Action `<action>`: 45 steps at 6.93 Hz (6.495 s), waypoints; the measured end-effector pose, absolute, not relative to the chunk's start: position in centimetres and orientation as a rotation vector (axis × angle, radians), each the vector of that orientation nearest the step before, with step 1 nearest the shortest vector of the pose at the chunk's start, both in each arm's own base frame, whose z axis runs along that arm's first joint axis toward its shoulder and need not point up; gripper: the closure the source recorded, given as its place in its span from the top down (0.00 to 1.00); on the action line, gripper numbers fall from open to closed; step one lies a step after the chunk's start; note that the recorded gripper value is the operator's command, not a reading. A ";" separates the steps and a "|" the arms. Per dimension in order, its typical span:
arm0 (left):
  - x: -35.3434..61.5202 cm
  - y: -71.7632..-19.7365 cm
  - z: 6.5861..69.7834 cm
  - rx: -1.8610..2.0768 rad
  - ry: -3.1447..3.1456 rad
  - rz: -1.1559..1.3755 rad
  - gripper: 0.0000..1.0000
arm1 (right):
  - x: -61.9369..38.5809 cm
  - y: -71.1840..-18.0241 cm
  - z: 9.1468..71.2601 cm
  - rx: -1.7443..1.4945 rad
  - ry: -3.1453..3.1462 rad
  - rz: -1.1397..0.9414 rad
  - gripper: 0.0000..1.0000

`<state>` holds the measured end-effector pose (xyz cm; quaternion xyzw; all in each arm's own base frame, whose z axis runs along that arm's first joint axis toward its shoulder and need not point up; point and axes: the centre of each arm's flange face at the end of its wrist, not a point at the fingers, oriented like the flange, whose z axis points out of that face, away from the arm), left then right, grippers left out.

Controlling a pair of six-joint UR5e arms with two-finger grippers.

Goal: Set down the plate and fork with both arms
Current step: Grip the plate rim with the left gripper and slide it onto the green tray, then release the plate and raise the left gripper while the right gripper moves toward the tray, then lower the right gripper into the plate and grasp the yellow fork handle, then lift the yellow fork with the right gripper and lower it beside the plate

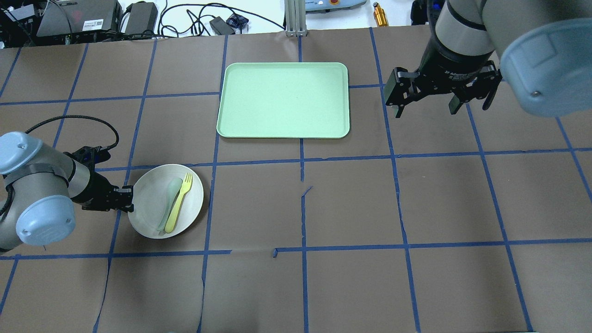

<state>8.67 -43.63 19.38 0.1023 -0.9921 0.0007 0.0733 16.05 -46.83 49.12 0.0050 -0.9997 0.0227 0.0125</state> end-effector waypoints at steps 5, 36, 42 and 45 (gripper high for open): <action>1.4 -56.9 27.9 0.232 -2.701 0.025 0.00 | 16.1 -46.8 49.0 0.016 -3.117 0.066 1.00; -18.8 -43.9 46.3 0.105 -3.139 0.019 1.00 | 40.8 -69.3 20.8 -0.280 -3.108 0.213 0.53; -18.8 -44.0 46.1 0.105 -3.137 0.017 1.00 | 41.5 -70.0 19.2 -0.275 -3.155 0.274 0.43; -18.8 -44.0 46.1 0.105 -3.134 0.019 1.00 | 41.4 -69.9 19.0 -0.266 -3.154 0.268 0.15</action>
